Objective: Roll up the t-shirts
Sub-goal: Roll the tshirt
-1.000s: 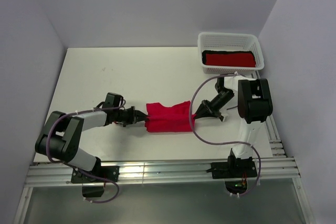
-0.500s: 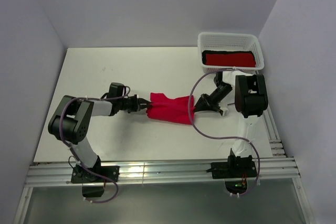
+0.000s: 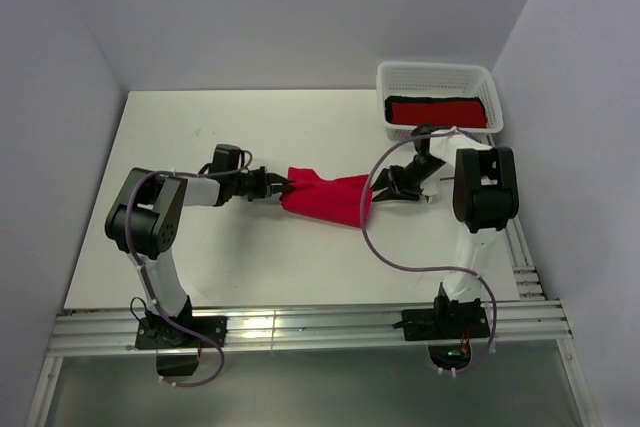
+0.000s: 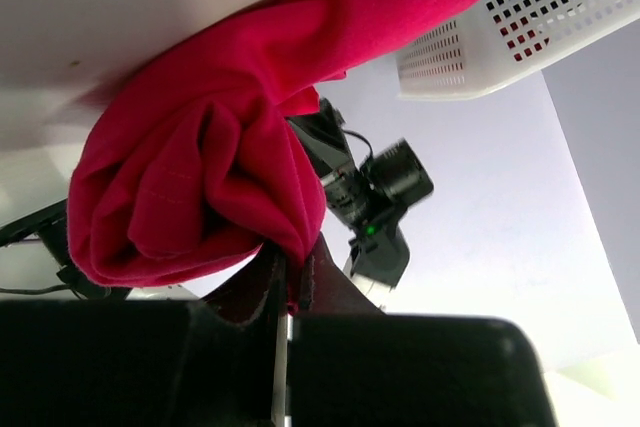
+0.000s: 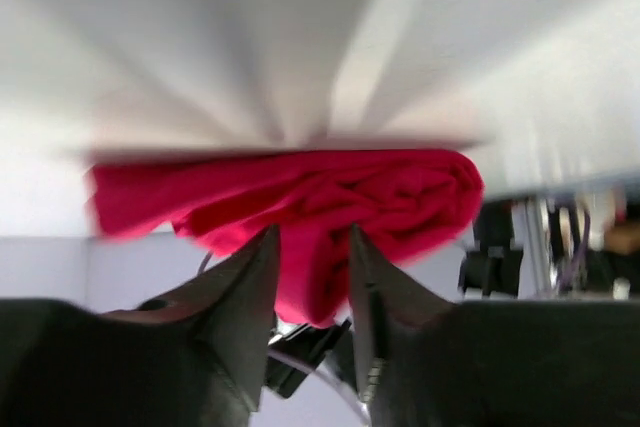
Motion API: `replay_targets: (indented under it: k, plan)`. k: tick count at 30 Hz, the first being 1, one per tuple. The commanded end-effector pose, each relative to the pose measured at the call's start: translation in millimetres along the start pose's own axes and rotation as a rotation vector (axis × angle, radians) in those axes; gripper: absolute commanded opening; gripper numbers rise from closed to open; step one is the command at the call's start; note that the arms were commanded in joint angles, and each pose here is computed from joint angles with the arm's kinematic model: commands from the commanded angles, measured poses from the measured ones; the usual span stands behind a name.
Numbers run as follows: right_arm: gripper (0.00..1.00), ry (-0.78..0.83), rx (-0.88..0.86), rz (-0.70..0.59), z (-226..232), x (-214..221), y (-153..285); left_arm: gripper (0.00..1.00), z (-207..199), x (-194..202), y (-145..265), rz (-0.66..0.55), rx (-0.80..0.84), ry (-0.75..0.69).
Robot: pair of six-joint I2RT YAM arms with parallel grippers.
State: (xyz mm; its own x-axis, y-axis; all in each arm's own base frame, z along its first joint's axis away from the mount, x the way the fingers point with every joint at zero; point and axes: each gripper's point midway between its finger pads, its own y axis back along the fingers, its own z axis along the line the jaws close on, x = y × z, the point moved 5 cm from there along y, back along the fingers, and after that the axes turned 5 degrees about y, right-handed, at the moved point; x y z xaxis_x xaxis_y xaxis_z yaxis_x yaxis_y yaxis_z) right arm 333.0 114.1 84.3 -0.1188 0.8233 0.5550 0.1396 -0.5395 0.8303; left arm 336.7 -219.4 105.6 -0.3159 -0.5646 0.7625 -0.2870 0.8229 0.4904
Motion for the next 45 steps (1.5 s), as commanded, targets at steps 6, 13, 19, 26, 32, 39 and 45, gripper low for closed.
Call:
replay_targets:
  k: [6,13,19,26,32,39,45]
  plan:
    - [0.82,0.287,-0.343,-0.243,-7.7,15.8,60.9,0.01,49.0,-46.8,-11.2,-0.137,-0.221,0.219]
    - [1.0,0.477,-0.523,-0.33,-42.0,61.1,90.2,0.01,67.7,-29.6,-3.0,-0.1,-0.278,0.106]
    - [1.0,0.574,-0.552,-0.341,-48.4,111.8,66.7,0.01,103.5,-8.8,8.9,-0.079,-0.29,0.012]
    - [1.0,0.682,-0.606,-0.326,-69.1,147.9,24.0,0.01,136.2,-4.0,27.1,-0.086,-0.263,-0.077]
    - [1.0,0.836,-0.76,-0.347,-113.5,157.9,20.1,0.01,161.3,2.3,35.6,-0.079,-0.233,-0.188]
    - [1.0,0.811,-0.91,-0.277,-181.1,128.0,-3.7,0.01,186.7,5.9,36.3,-0.085,-0.286,-0.277]
    - [1.0,0.871,-0.965,-0.267,-202.5,120.3,-43.9,0.01,208.3,15.1,32.4,-0.049,-0.317,-0.284]
